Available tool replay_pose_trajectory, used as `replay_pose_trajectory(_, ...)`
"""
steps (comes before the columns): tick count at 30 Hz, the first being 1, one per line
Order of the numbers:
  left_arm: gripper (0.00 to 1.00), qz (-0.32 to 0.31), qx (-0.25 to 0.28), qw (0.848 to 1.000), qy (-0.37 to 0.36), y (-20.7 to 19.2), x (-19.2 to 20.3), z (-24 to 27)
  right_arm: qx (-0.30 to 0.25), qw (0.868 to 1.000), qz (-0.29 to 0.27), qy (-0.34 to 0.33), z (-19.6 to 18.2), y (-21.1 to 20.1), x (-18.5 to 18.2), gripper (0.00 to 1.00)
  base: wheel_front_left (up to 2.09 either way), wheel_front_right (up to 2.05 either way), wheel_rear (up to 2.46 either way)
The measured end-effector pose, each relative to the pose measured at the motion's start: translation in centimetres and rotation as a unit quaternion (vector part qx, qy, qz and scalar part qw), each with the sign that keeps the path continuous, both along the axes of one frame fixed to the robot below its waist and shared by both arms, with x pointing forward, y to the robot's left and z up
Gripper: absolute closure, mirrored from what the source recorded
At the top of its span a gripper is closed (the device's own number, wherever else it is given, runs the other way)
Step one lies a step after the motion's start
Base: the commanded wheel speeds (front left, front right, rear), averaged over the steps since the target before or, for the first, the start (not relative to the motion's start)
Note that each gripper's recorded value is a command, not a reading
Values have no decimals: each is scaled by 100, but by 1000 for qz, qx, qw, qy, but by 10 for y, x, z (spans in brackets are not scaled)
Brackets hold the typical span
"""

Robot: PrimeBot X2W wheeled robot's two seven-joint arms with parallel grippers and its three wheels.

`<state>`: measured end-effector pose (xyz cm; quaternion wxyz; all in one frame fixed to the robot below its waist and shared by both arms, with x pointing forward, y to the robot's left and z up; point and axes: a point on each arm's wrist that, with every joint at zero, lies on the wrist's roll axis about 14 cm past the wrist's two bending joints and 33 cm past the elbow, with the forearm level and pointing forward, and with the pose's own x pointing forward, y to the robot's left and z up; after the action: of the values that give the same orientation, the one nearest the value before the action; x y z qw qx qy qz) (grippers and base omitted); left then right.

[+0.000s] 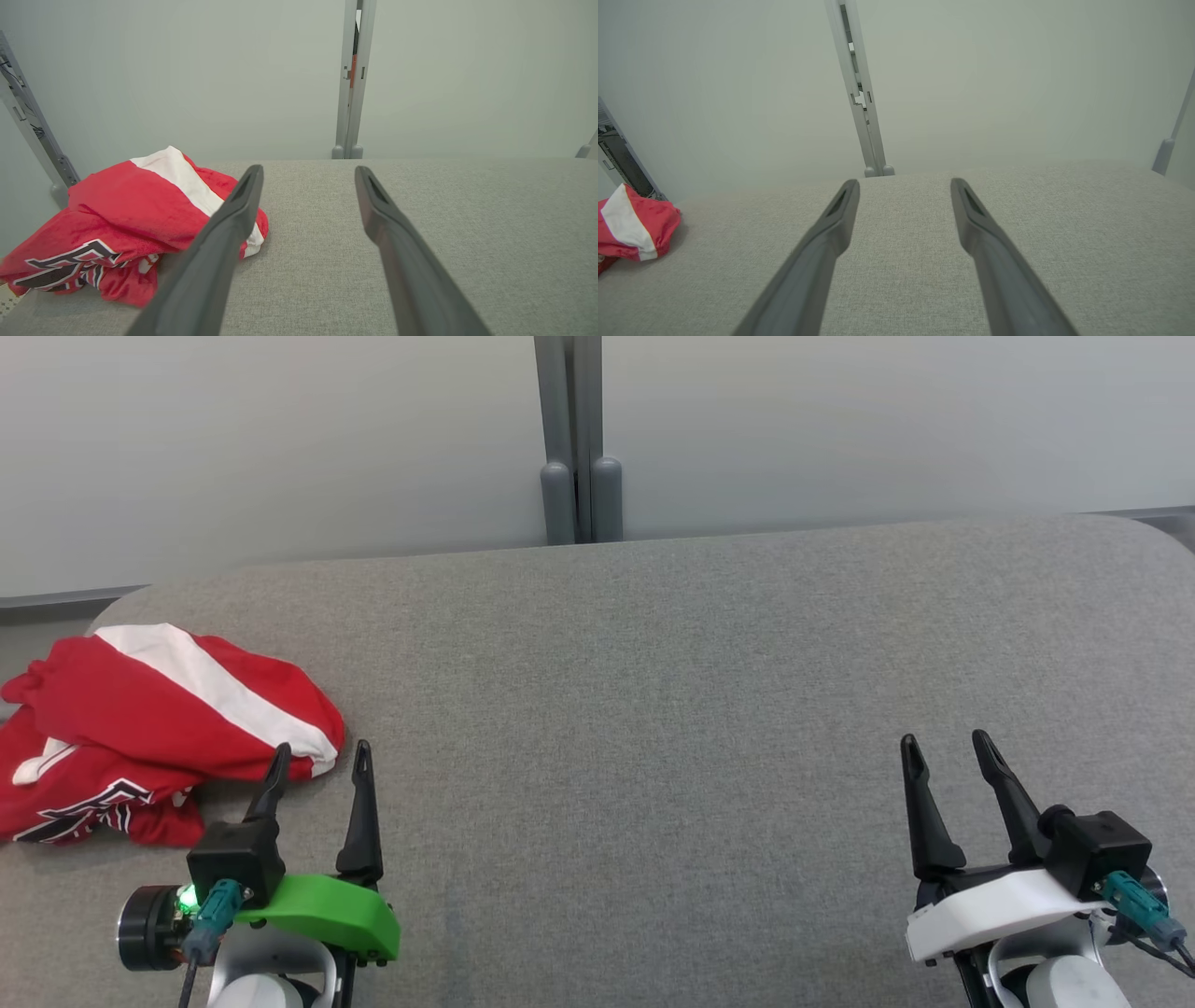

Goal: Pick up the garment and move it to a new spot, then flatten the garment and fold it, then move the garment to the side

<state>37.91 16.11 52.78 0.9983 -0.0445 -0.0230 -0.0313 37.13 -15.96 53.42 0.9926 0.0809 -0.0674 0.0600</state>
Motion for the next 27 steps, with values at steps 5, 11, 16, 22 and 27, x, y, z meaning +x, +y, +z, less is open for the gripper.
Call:
replay_pose_trajectory(5,0,5,15,1000,2,3,-2,2,-15,1000,-3,-2,2,-2,-1,0,0,0,0)
replay_pose_trajectory(11,0,15,35,999,0,9,-4,5,-36,999,-6,2,0,-4,-3,0,0,0,0)
replay_pose_trajectory(16,0,19,37,999,7,12,-7,0,-38,999,-10,6,-1,-8,-3,0,0,0,0)
replay_pose_trajectory(22,0,21,36,999,9,13,-7,0,-34,999,-10,8,-1,-7,-3,0,0,0,0)
replay_pose_trajectory(27,0,21,33,999,9,13,-8,0,-30,999,-9,8,-1,-7,-3,0,0,0,0)
